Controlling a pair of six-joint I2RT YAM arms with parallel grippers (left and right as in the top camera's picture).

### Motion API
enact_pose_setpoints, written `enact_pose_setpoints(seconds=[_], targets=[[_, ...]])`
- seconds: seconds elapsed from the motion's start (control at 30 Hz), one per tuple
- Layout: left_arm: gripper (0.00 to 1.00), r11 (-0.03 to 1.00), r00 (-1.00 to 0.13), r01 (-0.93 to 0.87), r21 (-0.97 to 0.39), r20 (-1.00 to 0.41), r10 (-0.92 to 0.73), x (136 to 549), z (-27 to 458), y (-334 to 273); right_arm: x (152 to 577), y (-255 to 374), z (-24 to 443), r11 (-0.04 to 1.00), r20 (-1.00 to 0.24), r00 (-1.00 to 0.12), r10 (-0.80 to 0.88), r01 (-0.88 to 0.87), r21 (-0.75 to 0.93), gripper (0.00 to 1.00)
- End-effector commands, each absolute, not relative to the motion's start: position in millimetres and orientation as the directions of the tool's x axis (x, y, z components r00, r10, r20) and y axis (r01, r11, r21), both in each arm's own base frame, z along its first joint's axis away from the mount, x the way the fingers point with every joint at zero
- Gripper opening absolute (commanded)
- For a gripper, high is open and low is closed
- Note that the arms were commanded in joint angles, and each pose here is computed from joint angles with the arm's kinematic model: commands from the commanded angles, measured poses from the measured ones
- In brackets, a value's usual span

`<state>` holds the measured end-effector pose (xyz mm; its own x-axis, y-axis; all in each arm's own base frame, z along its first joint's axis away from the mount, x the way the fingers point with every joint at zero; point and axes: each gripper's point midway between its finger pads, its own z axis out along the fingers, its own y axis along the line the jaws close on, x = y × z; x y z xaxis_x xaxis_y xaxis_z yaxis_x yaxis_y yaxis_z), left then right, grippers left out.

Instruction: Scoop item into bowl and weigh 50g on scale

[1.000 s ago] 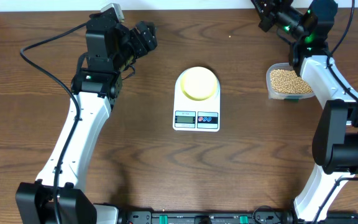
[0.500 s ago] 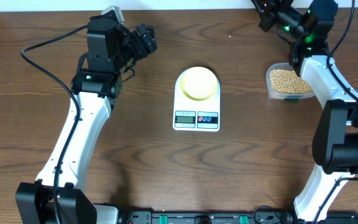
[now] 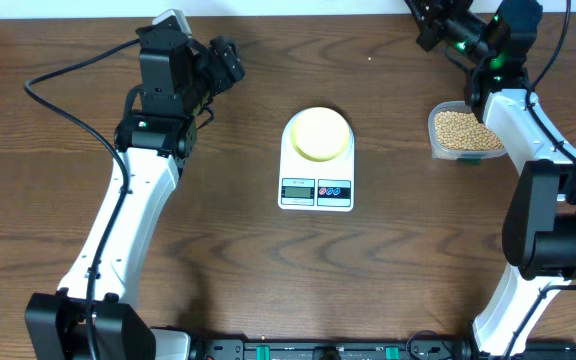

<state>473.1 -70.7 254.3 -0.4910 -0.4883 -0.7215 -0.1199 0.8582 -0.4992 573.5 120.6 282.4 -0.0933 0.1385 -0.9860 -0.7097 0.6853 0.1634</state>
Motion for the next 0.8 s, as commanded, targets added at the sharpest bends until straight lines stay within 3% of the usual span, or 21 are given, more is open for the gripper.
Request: enact_pose_setpoints(seconds=[0.0, 0.77], targets=[[0.86, 0.873, -0.473, -0.12, -0.472, -0.746, -0.468, 474.2, 260.1, -67.4, 580.5, 113.6, 284.0, 0.71, -0.988, -0.076, 0.132, -0.688, 0.148, 0.01], [0.86, 0.878, -0.53, -0.16, -0.45, -0.712, -0.461, 464.5, 243.1, -65.4, 582.2, 115.5, 284.3, 0.718, -0.986, -0.081, 0.143, -0.678, 0.159, 0.01]])
